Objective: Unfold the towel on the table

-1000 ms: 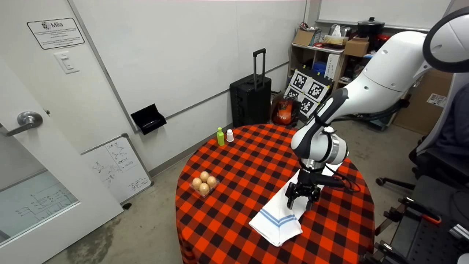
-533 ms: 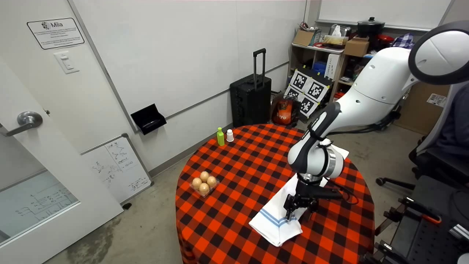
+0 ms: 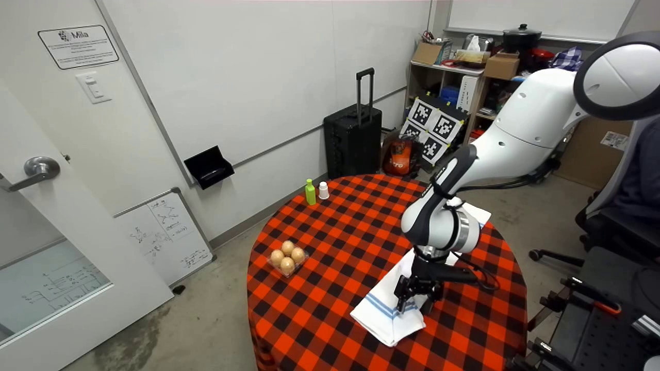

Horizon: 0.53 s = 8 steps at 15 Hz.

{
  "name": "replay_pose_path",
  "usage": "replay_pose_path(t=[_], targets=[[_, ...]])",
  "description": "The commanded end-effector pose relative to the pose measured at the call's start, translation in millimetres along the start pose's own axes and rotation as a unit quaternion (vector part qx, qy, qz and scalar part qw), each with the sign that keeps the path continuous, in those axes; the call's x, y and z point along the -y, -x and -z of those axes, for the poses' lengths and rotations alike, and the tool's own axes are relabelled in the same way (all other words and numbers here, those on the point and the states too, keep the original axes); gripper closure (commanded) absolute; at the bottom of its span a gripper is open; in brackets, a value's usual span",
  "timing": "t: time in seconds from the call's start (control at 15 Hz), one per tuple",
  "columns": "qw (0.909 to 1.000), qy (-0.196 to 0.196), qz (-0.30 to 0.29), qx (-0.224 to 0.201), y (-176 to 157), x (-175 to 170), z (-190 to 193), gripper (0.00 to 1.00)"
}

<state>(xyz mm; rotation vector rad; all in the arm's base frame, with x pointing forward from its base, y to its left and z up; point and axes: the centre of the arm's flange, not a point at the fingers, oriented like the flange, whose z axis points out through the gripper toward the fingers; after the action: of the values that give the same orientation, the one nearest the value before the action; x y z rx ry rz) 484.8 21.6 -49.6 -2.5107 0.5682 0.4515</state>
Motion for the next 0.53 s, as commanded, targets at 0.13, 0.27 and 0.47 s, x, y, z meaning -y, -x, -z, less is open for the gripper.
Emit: replay_pose_path(t=[0.13, 0.27, 0.47], targets=[[0.9997, -0.019, 0.012, -0.005, 0.2, 16.4, -8.9, 0.00], [0.9995, -0.022, 0.021, -0.002, 2.1, 26.0, -11.6, 0.00], [0.9991, -0.029, 0.031, -0.001, 3.1, 38.5, -12.3, 0.00]])
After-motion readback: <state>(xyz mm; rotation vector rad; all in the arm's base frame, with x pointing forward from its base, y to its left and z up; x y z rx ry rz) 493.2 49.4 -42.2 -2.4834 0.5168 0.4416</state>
